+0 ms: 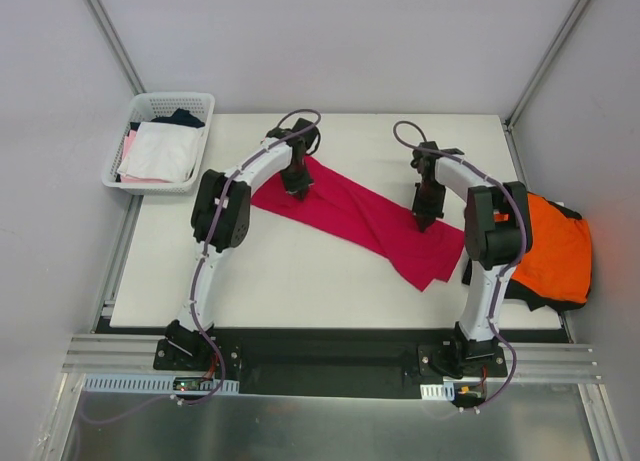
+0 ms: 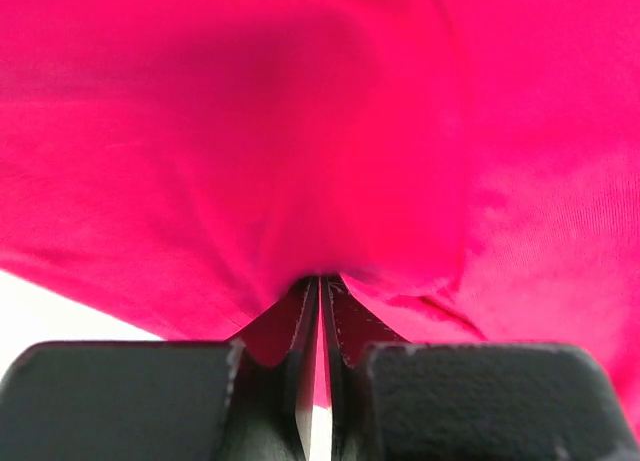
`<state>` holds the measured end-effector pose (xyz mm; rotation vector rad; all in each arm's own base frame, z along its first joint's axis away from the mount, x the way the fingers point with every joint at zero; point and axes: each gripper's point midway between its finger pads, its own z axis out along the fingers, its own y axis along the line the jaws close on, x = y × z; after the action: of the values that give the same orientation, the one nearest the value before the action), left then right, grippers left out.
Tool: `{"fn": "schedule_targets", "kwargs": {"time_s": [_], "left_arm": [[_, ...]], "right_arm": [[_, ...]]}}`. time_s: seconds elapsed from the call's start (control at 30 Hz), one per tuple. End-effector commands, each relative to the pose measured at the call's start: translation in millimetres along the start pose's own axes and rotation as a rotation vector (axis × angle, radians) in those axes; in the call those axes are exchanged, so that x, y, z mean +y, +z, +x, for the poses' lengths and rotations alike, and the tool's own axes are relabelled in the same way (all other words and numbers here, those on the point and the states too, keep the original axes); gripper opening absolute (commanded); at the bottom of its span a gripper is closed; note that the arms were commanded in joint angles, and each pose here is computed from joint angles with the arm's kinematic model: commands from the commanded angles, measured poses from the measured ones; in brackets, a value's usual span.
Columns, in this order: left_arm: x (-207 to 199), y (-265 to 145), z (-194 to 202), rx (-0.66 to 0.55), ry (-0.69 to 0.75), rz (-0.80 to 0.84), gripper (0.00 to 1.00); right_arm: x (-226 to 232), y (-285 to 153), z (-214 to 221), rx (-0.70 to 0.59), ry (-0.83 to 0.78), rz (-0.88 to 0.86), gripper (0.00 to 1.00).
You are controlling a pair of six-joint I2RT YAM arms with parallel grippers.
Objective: Fold and stack the t-shirts
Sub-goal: Fold the tshirt
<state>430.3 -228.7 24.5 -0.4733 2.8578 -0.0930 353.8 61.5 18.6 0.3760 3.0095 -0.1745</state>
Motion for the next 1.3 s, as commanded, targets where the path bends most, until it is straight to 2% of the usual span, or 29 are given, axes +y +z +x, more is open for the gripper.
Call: {"fn": "schedule_targets", "kwargs": {"time_s": [0.0, 0.33, 0.57, 0.87, 1.27], "left_arm": [[19, -4, -32, -0.049, -0.114, -0.033, 0.04], [20, 12, -83, -0.067, -0.241, 0.036, 0.06], [12, 17, -99, -0.07, -0.265, 0.086, 0.07], [-20, 31, -107, -0.025, -0.347, 0.224, 0.08], [-55, 44, -98, 0.037, -0.295, 0.378, 0.11]], "right_arm": [[1, -5, 34, 0.069, -0.014, -0.014, 0.01], [59, -18, 97, 0.145, -0.169, -0.073, 0.01], [88, -30, 153, 0.192, -0.285, -0.098, 0.01], [122, -30, 179, 0.171, -0.328, -0.118, 0.01], [183, -34, 199, 0.134, -0.406, -0.186, 0.01]]}}
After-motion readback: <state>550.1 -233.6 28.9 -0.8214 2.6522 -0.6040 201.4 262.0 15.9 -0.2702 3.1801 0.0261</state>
